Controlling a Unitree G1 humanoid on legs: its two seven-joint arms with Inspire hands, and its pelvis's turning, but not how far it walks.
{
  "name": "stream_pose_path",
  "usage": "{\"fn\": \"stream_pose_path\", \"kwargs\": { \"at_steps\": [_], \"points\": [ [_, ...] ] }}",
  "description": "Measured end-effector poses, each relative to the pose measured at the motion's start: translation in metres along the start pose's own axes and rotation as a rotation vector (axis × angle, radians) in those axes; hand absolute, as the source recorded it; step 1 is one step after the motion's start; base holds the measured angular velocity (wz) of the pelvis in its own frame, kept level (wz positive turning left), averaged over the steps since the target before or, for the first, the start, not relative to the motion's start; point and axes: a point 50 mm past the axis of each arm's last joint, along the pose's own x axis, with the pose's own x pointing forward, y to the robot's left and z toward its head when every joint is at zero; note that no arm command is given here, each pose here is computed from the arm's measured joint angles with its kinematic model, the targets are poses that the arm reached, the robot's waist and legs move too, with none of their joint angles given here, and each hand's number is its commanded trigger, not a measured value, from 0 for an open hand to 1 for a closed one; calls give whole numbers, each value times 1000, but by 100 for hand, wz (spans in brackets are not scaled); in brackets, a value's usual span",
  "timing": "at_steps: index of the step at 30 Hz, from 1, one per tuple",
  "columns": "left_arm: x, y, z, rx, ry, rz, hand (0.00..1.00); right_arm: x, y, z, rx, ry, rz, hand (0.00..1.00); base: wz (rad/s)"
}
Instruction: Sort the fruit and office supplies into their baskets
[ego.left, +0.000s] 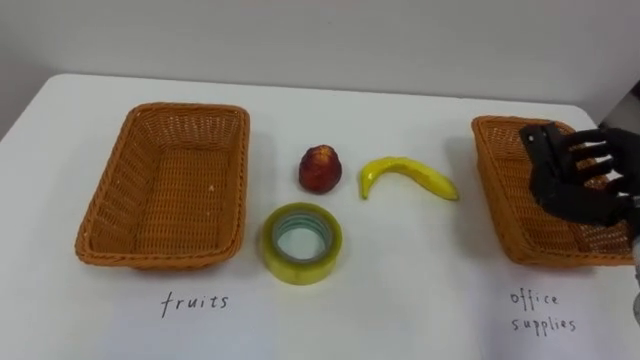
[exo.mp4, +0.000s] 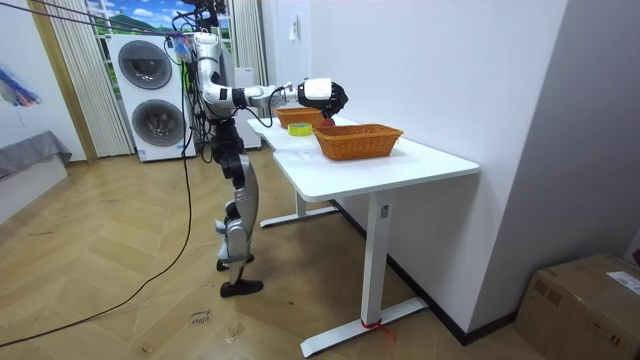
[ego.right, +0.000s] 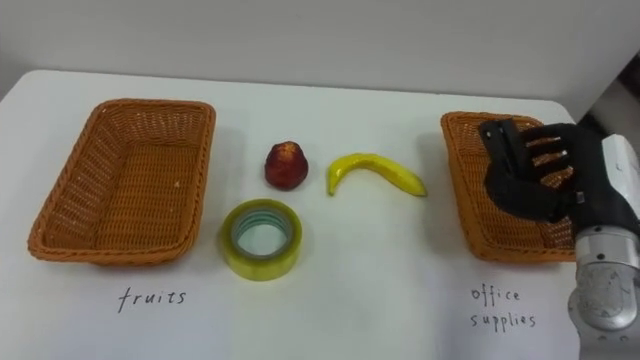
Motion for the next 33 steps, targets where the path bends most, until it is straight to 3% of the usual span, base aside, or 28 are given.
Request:
{"fn": "stream_pose_path", "kwargs": {
  "at_steps": [2,3,4,6,7,8,33],
  "points": [
    [0,0,0,0,1,0,0,0,0,0,0,0,0,98,0],
    [0,0,0,0,1,-1,0,0,0,0,0,0,1,87,0],
    [0,0,0,0,0,0,0,0,0,0,0,1,2,65,0],
    [0,0,0,0,0,0,0,0,0,0,0,1,5,44,0],
    [0,0,0,0,0,0,0,0,0,0,0,2,8,10,0],
    [0,0,0,0,0,0,0,0,1,0,0,2,12,0,0],
    [0,0,1,-10,-3,1,0,0,2,-1,2,3,35,0,0]
  ]
}}
